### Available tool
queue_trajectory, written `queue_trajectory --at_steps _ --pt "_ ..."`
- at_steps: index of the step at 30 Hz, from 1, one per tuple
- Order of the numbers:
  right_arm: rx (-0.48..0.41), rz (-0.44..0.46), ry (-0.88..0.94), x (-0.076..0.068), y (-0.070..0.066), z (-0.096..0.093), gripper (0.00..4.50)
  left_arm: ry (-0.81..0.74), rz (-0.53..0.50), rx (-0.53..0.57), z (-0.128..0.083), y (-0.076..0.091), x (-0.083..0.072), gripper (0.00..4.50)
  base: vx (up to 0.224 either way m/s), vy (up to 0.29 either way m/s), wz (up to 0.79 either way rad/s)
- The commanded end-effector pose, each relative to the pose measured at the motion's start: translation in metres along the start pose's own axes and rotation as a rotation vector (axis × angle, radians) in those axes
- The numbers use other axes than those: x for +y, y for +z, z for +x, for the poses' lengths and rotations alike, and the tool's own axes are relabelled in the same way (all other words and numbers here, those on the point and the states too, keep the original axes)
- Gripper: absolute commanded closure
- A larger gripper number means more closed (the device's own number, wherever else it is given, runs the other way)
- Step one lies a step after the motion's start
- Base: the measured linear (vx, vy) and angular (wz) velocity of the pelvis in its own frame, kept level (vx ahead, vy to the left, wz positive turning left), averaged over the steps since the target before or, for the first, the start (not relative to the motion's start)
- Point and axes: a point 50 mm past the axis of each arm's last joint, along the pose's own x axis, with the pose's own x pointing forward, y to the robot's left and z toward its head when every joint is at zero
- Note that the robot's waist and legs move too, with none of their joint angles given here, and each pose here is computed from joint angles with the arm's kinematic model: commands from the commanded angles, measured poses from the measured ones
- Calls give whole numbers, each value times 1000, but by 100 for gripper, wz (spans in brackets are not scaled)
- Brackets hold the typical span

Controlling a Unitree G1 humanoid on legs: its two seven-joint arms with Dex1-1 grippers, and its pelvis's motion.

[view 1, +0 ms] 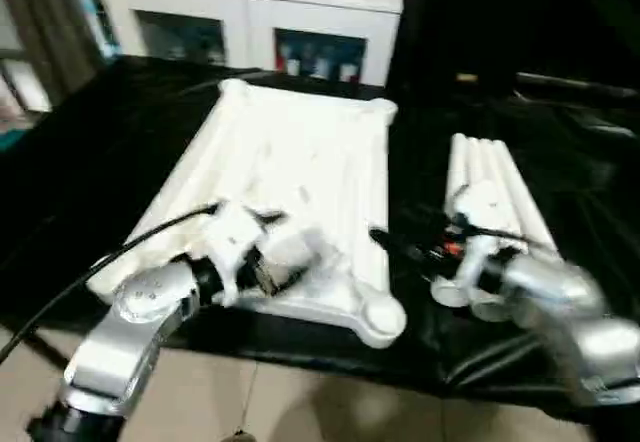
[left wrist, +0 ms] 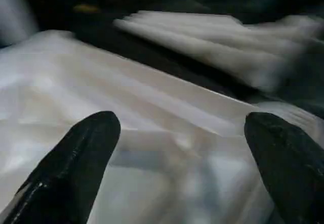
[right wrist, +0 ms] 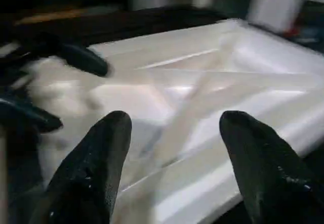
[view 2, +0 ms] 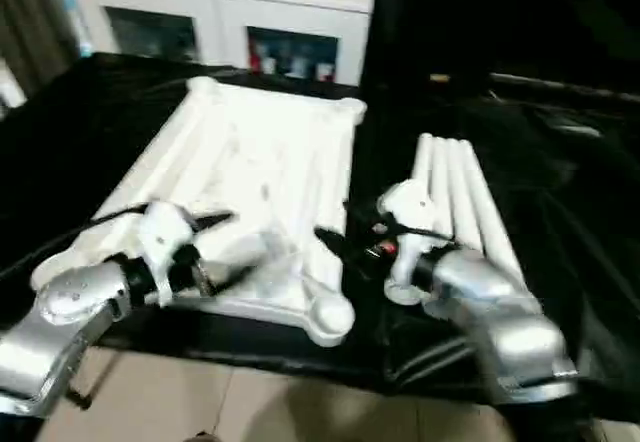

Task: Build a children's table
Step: Rotate table base

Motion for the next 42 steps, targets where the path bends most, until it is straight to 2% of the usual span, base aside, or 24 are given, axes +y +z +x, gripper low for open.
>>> queue_trajectory --at_steps 1,4,5,7,9,11,14,16,19,24,38,42 --pt "30 -28 100 -2 10 -11 142 -187 17 52 6 1 -10 0 0 0 0" --pt "119 -67 172 -1 8 -18 139 -273 57 124 6 -4 -13 26 0 0 0" --pt "171 -96 202 -1 8 -22 139 -308 94 198 6 -10 -13 26 0 0 0" --pt "207 -101 223 -1 7 -25 139 -331 119 271 4 -15 -13 26 0 0 0" --pt "252 -99 255 1 7 -29 139 -333 148 303 5 -18 -12 62 0 0 0" --pt "290 -115 271 3 5 -33 139 -325 145 303 9 -19 -10 71 28 -3 1" --pt "305 -127 268 3 3 -34 139 -319 151 330 10 -20 -8 115 57 -4 -1" --pt "311 -127 270 5 2 -34 139 -324 153 347 11 -21 -8 115 28 -1 -1" --pt "320 -125 266 8 0 -35 139 -328 136 357 12 -22 -9 154 0 0 0" --pt "328 -124 252 9 -8 -32 139 -360 136 373 15 -24 -10 189 0 0 0" --pt "340 -98 322 17 -8 -35 139 -369 127 372 19 -38 -7 319 0 0 0" --pt "347 -103 319 15 -8 -36 139 -370 142 374 20 -42 -5 338 0 0 0"
